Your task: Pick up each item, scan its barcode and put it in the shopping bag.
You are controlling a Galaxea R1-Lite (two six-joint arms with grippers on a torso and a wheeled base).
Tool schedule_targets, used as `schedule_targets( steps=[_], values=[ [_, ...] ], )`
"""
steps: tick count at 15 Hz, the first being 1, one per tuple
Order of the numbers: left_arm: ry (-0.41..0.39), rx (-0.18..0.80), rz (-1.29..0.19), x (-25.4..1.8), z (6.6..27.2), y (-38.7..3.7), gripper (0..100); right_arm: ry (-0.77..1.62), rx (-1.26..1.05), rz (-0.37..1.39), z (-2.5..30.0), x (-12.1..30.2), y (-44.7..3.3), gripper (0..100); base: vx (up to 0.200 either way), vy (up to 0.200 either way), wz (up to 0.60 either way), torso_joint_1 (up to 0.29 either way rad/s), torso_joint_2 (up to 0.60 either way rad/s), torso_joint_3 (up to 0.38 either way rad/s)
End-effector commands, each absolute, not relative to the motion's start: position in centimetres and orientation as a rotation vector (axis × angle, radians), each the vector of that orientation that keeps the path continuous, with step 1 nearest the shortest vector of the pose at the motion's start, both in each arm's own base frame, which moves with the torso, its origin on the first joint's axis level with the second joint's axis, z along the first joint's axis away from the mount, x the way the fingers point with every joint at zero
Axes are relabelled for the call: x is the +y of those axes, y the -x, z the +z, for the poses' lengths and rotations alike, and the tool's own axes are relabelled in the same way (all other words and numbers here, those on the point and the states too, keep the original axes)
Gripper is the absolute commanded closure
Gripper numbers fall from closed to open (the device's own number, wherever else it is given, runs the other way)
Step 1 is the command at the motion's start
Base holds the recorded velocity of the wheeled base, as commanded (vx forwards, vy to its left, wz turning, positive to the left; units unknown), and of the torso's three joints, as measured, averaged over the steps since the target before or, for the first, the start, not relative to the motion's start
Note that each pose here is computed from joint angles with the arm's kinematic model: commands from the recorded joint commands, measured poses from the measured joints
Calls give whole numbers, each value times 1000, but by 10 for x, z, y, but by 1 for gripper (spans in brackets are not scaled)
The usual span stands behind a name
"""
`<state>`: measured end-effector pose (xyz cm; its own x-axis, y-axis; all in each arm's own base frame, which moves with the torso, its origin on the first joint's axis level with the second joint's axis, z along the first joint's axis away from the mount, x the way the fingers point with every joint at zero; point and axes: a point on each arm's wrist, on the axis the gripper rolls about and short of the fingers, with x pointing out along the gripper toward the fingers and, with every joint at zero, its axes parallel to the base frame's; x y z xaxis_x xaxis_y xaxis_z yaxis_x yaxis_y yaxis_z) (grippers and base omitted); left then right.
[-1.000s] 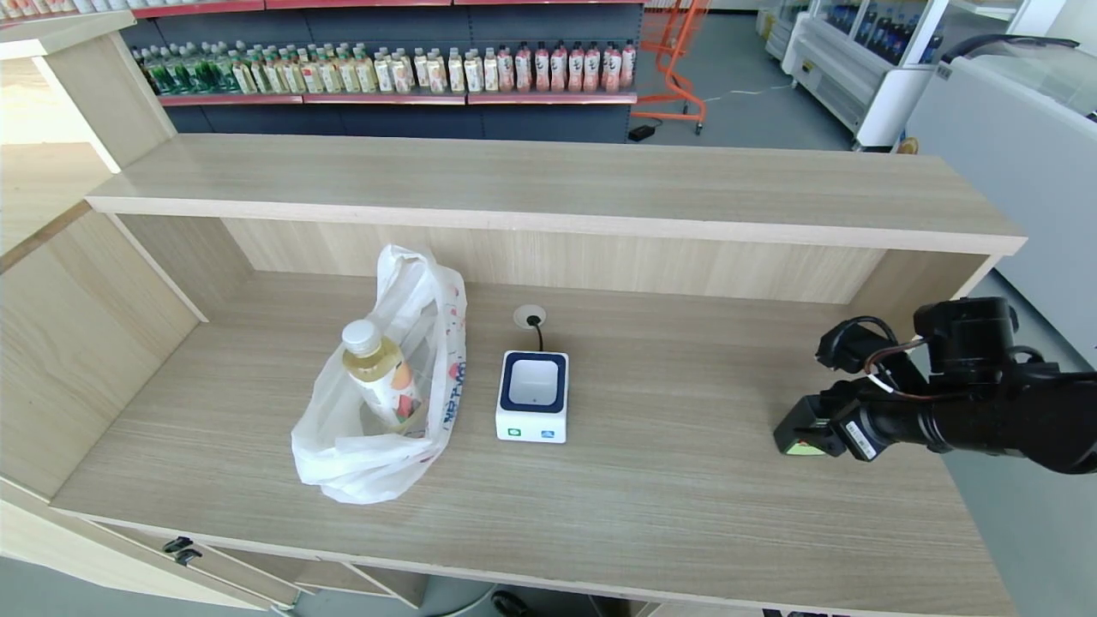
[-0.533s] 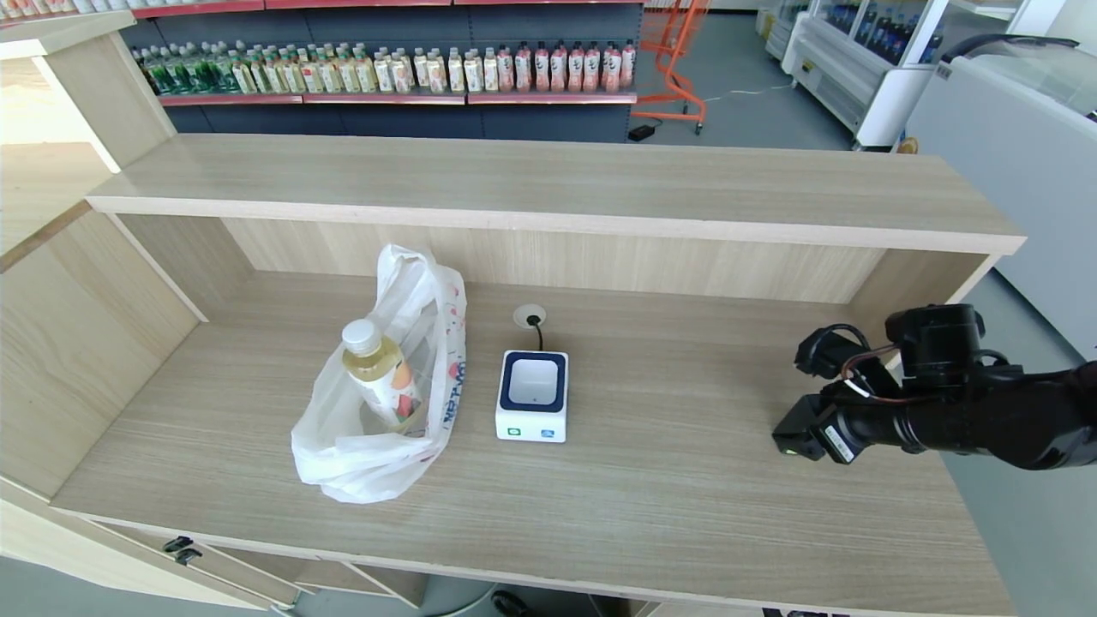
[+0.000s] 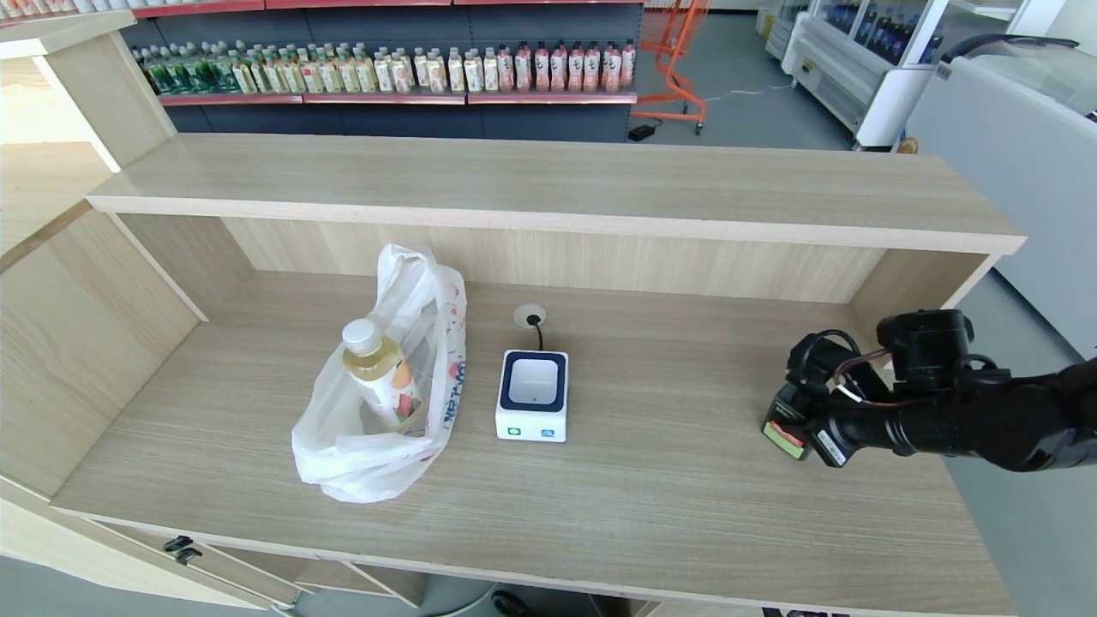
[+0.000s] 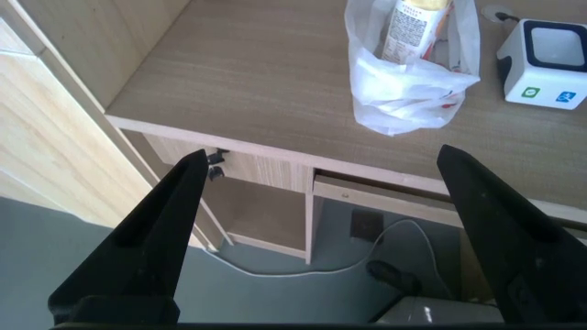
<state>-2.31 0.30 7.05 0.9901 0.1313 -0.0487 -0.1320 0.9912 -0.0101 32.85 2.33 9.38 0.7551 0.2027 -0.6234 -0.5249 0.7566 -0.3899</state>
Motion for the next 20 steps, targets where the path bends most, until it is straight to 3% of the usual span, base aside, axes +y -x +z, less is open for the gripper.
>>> schedule_targets(
  steps=[1, 4, 6, 8, 10, 12, 14, 16, 20],
  values=[
    [14, 48, 132, 3, 70, 23, 0, 589, 586, 424, 95, 24, -327, 100, 0, 0, 0, 0, 0, 0],
    [14, 49, 132, 3, 70, 23, 0, 594, 543, 414, 113, 24, -312, 100, 0, 0, 0, 0, 0, 0],
    [14, 49, 132, 3, 70, 23, 0, 606, 453, 410, 143, 26, -272, 100, 0, 0, 0, 0, 0, 0],
    [14, 49, 132, 3, 70, 23, 0, 795, 282, 401, 176, 20, -208, 100, 0, 0, 0, 0, 0, 0],
    [14, 49, 132, 3, 70, 23, 0, 1111, 179, 429, 180, 13, -187, 100, 0, 0, 0, 0, 0, 0],
    [14, 49, 132, 3, 70, 23, 0, 1331, -88, 735, 175, 20, -188, 100, 0, 0, 0, 0, 0, 0],
    [14, 49, 132, 3, 70, 23, 0, 1666, -381, 872, 174, 38, -190, 100, 0, 0, 0, 0, 0, 0],
    [14, 49, 132, 3, 70, 23, 0, 1765, -761, 1070, 165, 73, -200, 100, 0, 0, 0, 0, 0, 0],
    [14, 48, 132, 3, 70, 23, 0, 1878, -974, 1311, 114, 111, -212, 100, 0, 0, 0, 0, 0, 0]
  ],
)
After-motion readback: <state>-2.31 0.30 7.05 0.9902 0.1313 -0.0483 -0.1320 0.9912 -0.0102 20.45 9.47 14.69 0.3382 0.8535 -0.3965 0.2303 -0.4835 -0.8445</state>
